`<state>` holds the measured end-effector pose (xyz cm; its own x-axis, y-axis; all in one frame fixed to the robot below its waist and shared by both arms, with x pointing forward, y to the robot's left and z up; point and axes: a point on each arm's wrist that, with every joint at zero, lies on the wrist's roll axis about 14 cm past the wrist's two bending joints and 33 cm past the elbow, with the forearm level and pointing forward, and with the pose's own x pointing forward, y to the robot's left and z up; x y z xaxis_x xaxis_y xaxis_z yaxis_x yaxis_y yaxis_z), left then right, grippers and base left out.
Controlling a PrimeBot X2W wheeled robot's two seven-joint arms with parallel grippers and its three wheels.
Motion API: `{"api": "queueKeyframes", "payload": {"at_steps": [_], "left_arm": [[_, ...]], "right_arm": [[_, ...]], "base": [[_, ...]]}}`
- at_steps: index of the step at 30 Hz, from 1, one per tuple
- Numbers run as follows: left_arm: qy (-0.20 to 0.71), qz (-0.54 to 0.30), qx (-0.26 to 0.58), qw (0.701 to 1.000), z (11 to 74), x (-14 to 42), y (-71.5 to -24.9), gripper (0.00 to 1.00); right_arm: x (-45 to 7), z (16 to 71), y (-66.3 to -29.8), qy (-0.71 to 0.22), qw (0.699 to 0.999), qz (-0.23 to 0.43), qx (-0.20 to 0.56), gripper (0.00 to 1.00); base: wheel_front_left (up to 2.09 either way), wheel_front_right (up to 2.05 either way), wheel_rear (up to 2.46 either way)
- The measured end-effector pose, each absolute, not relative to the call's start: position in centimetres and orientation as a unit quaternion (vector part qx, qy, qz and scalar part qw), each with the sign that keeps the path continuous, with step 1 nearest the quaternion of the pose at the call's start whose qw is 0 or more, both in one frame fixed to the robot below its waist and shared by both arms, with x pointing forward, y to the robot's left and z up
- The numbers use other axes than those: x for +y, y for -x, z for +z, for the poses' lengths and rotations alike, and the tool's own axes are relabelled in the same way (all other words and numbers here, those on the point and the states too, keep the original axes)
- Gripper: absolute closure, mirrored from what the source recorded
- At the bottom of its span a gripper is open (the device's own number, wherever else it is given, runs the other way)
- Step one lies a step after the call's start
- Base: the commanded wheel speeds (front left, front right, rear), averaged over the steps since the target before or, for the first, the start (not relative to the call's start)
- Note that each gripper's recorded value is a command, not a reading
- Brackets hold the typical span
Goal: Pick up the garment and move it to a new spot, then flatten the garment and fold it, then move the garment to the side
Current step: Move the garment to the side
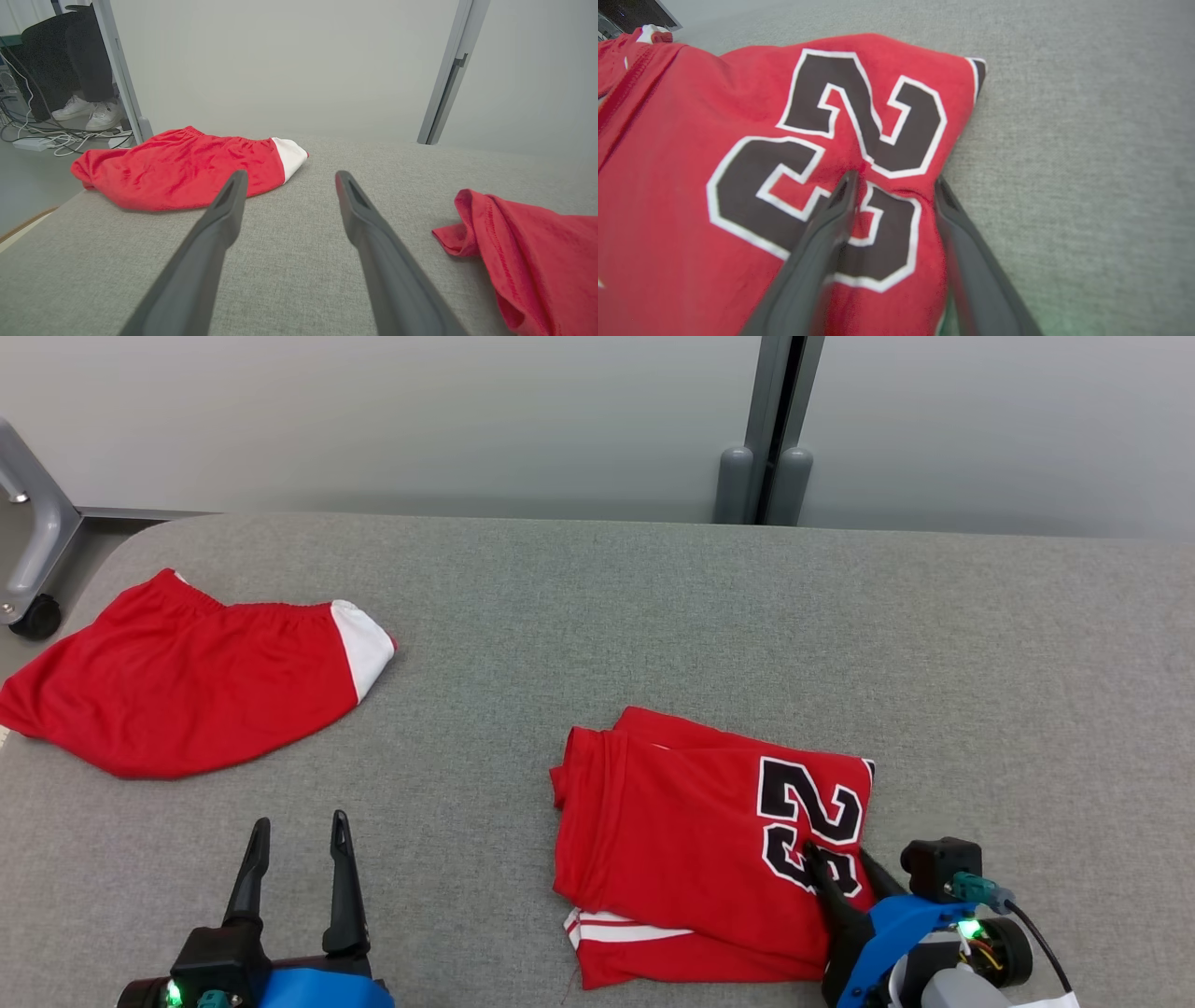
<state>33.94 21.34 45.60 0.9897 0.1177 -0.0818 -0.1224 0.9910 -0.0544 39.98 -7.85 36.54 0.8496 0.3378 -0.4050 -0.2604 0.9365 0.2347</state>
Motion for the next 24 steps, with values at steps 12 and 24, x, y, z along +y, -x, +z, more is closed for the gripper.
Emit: {"api": "queueKeyframes", "payload": {"at_steps": [12,24], "left_arm": [[0.037,0.058,0.038,0.997,45.6,21.1,-34.1,0.0],[0.042,-0.01,0.045,0.998,44.9,16.9,-38.0,0.0]], "right_arm": [[-9.0,37.7,-40.6,-0.092,0.963,0.148,0.207,1.0],[-17.8,37.9,-41.5,-0.072,0.978,0.056,0.188,1.0]], "base": [[0.0,0.0,0.0],[0.0,0.0,0.0]]}}
